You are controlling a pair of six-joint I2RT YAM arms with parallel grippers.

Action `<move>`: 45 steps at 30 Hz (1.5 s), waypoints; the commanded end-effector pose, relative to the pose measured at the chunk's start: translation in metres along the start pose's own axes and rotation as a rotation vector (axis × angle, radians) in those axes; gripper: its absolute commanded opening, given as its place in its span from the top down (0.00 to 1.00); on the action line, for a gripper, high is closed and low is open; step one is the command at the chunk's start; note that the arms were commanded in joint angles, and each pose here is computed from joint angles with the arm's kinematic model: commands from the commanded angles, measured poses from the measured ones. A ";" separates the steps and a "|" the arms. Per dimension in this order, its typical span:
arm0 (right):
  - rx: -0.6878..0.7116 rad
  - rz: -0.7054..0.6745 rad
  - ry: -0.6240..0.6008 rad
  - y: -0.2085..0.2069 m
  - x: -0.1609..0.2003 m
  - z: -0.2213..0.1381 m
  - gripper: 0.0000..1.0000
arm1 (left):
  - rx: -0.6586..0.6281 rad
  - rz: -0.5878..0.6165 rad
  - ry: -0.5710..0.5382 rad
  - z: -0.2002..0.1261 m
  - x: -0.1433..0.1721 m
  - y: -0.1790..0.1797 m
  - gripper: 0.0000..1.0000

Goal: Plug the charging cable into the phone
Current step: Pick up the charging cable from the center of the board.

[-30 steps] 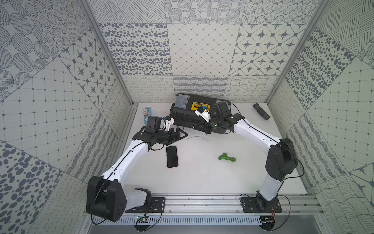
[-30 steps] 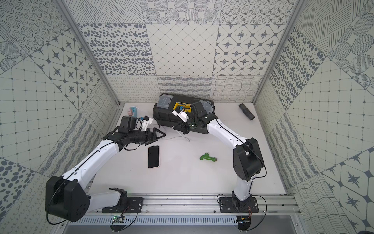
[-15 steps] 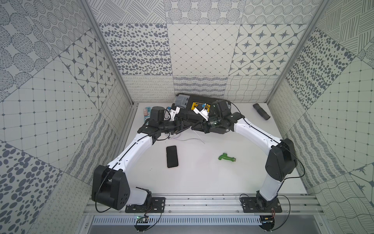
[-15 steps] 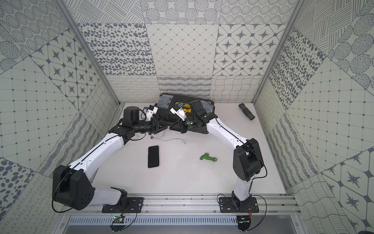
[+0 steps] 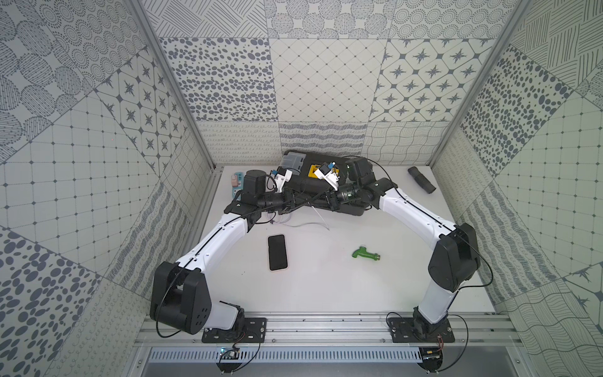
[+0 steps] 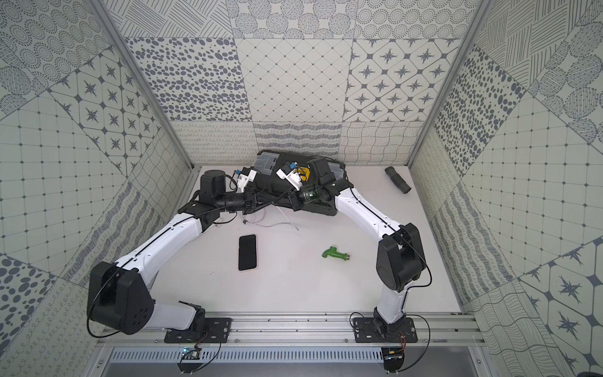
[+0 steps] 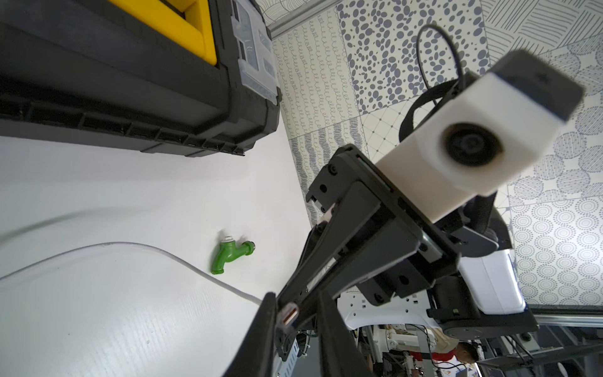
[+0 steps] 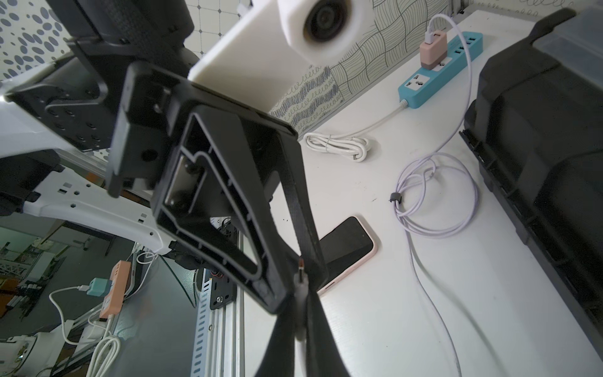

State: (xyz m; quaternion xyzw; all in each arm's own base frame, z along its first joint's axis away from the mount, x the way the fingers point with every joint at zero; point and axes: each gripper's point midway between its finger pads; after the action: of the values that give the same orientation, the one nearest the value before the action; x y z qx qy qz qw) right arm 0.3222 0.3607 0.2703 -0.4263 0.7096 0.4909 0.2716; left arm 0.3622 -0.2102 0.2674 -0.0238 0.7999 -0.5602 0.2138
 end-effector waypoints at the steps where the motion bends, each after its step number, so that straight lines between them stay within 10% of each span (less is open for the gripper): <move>1: -0.017 -0.029 -0.018 0.005 -0.010 0.005 1.00 | 0.081 0.045 0.016 0.002 -0.002 -0.017 0.83; 13: 0.003 -0.003 -0.017 -0.001 -0.012 0.008 0.97 | 0.082 0.040 0.028 0.004 -0.002 -0.014 1.00; 15: 0.055 0.004 -0.016 -0.010 -0.011 0.007 0.65 | 0.075 0.038 0.024 0.003 -0.002 -0.013 1.00; 17: 0.122 0.002 -0.019 -0.018 -0.012 0.004 0.12 | 0.067 0.037 0.013 0.000 -0.004 -0.012 1.00; 18: 0.156 -0.012 -0.025 -0.020 -0.013 0.001 0.04 | 0.058 0.033 0.009 -0.001 -0.005 -0.011 1.00; 25: 0.572 0.079 -0.197 -0.048 -0.042 -0.057 0.03 | -0.058 -0.010 -0.035 -0.008 -0.023 0.004 1.00; 45: 0.594 -0.207 0.067 -0.004 -0.012 -0.034 0.39 | -0.166 -0.041 -0.070 -0.018 -0.027 -0.002 1.00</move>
State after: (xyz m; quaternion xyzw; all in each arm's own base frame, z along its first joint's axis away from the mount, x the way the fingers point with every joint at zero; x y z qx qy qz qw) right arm 0.3277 0.3340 0.2844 -0.4137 0.7884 0.2301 0.3928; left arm 0.3868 -0.1894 0.2840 -0.0816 0.8271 -0.5082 0.2259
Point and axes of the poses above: each gripper's point midway between its finger pads, its own z axis out along the fingers, its own y axis along the line the jaws close on, x = y × z, and after that the axes turned 3 degrees about -z, right-handed
